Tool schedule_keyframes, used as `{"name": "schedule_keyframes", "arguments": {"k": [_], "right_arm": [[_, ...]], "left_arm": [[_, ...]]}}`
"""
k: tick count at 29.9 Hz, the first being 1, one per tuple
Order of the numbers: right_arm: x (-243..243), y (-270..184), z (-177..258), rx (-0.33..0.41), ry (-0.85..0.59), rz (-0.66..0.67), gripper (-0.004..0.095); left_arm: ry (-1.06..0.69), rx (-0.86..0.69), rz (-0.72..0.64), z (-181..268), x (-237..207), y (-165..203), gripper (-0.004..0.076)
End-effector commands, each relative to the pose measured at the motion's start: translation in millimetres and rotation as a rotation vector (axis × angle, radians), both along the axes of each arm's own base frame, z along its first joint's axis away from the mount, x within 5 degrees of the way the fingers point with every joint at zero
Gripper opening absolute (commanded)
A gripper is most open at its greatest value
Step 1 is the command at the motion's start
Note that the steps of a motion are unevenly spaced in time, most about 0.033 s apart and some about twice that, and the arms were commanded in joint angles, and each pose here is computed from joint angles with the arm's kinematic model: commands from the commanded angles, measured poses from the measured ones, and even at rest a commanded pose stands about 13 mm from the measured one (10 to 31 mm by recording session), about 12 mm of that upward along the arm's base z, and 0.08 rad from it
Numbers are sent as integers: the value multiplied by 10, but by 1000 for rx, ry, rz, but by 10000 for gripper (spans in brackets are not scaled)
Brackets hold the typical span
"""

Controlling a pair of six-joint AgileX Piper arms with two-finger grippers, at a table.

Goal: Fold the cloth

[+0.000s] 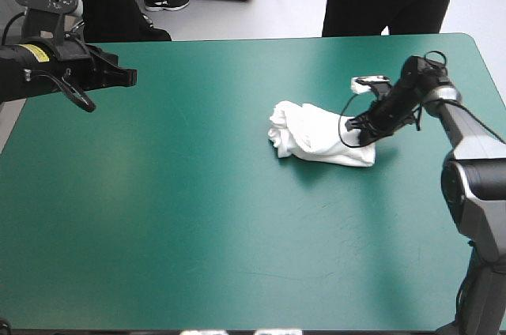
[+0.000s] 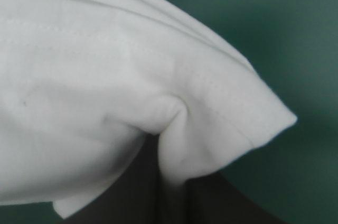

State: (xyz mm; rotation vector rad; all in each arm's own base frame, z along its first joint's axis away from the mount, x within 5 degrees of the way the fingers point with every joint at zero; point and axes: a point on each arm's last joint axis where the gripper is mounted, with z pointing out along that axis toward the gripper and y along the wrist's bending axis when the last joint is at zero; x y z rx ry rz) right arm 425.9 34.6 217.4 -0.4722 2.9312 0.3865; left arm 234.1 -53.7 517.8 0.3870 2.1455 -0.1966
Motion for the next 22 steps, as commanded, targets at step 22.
{"name": "schedule_keyframes", "arguments": {"k": [22], "right_arm": [[-1578, -1688, 584, -288, -209, -552, 53]], "left_arm": [[-83, -136, -84, 190, -145, -96, -17]]}}
